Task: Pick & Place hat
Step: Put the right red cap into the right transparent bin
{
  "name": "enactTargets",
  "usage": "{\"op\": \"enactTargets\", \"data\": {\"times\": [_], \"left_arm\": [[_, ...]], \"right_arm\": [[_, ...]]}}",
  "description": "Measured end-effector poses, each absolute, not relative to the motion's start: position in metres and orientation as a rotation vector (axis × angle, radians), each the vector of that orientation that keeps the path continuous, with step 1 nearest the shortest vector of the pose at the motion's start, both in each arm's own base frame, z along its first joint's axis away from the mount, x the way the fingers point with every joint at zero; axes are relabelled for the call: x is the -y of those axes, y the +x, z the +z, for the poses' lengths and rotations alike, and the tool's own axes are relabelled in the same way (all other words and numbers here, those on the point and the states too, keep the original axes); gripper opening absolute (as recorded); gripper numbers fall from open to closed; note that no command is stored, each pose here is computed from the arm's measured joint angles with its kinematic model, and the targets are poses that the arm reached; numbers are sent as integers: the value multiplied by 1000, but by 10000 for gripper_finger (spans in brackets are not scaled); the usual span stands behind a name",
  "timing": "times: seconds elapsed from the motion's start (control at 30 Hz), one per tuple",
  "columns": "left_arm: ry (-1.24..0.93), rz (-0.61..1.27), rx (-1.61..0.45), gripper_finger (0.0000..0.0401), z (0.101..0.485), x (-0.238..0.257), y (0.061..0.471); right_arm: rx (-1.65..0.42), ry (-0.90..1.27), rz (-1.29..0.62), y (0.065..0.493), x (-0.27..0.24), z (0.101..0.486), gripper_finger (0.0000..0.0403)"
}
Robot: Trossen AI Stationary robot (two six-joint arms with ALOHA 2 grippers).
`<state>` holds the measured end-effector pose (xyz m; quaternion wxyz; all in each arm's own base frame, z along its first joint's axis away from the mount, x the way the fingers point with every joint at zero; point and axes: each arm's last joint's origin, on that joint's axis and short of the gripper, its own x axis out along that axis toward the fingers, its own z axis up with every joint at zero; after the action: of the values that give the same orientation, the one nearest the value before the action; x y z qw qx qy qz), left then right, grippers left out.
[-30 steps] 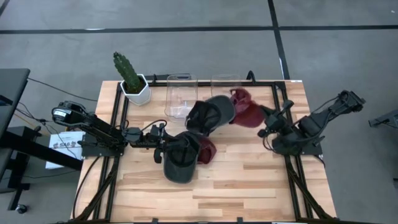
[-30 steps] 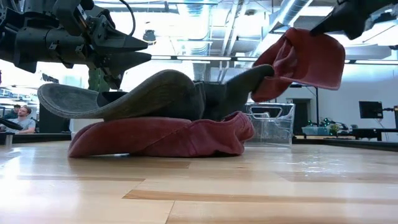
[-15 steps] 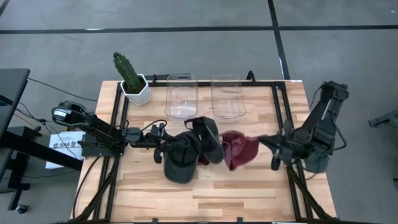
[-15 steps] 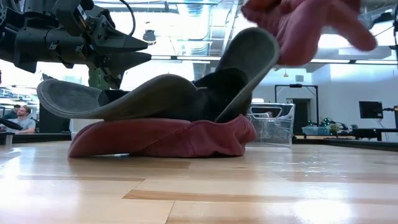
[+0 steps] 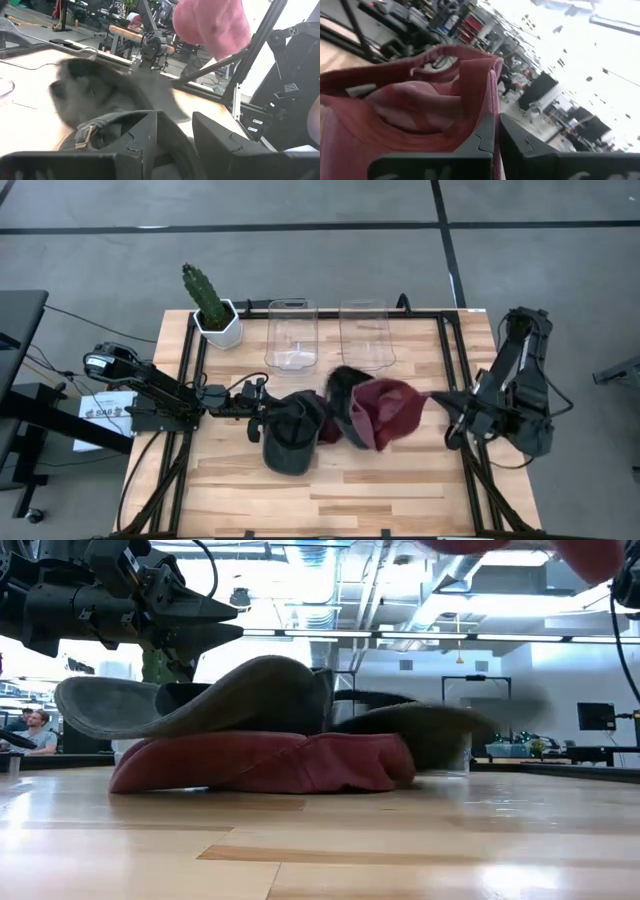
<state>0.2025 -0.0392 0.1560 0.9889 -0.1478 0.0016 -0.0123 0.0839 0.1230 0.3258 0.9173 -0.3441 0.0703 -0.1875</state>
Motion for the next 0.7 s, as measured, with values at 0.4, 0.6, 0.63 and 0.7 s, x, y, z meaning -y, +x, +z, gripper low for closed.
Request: {"op": "enactTargets", "data": {"times": [0.4, 0.6, 0.63, 0.7], "left_arm": [[-296, -25, -3, 122, 156, 39, 203], [-296, -25, -3, 122, 156, 39, 203], [-296, -24, -3, 122, 156, 39, 203], [-296, -24, -3, 122, 156, 39, 203]], "right_arm": [[-313, -636, -878, 133, -66, 326, 0], [-380, -524, -1193, 148, -19, 325, 0], [-385, -500, -1198, 151, -13, 324, 0], [-369, -412, -1126, 156, -4, 324, 0]]}}
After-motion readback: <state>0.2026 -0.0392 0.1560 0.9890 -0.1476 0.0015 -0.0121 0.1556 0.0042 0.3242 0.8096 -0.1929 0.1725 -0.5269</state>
